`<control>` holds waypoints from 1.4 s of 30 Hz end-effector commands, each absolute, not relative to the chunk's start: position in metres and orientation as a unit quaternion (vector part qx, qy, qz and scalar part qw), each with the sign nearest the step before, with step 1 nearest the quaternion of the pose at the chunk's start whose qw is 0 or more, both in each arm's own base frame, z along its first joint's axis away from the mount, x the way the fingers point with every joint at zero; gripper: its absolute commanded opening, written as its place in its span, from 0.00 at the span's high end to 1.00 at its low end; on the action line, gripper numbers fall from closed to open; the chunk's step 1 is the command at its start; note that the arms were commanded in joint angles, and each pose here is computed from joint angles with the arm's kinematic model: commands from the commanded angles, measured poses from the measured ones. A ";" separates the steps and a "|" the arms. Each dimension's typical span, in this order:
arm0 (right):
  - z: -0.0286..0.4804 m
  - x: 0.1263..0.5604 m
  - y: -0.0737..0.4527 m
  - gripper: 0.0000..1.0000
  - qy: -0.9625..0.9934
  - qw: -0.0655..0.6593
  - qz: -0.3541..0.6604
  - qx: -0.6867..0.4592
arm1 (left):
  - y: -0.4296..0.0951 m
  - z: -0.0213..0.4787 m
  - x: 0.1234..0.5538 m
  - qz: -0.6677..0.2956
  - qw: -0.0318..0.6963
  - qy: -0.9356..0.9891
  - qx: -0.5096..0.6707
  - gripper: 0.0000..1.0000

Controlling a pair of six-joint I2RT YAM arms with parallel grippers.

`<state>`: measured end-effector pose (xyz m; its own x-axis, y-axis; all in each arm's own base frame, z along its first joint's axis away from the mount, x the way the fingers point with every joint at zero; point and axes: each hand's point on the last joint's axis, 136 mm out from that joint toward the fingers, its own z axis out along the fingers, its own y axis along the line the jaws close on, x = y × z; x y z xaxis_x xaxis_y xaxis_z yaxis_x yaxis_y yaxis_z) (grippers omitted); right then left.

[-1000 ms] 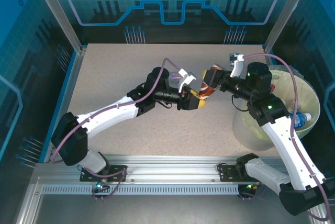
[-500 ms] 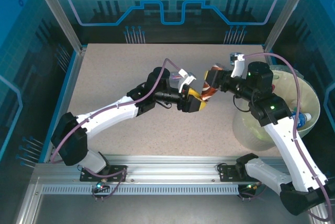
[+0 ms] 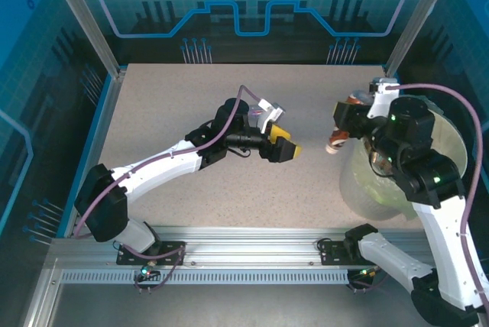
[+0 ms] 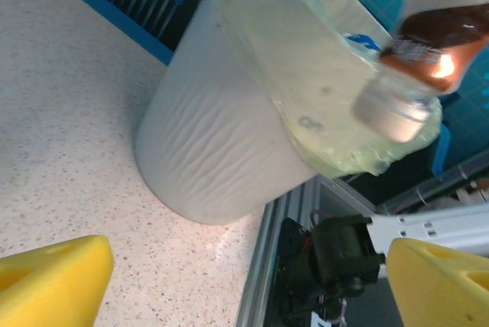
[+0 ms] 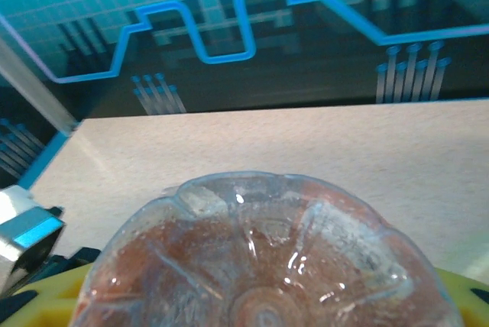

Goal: Put the plastic bottles in the bin

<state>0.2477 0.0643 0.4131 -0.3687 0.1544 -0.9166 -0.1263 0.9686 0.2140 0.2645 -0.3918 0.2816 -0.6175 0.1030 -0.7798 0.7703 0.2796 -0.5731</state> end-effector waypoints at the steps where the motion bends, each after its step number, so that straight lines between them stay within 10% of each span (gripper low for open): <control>1: 0.421 0.228 0.027 0.67 0.824 0.565 0.024 0.020 | -0.381 0.279 0.283 -0.488 0.352 0.754 0.264 0.02; 18: 0.431 0.195 -0.107 0.66 0.789 0.430 -0.422 0.124 | -0.343 0.271 0.318 -0.472 0.379 0.776 0.178 0.01; 28: 0.416 0.226 -0.152 0.62 0.765 0.485 -0.395 0.153 | -0.333 0.265 0.328 -0.460 0.385 0.785 0.156 0.01; 32: 0.384 0.249 -0.147 0.33 0.800 0.476 -0.352 0.093 | -0.315 0.258 0.343 -0.422 0.405 0.802 0.120 0.01; 42: 0.376 0.249 -0.123 0.00 0.824 0.490 -0.272 0.085 | -0.265 0.249 0.384 -0.348 0.436 0.830 0.019 0.01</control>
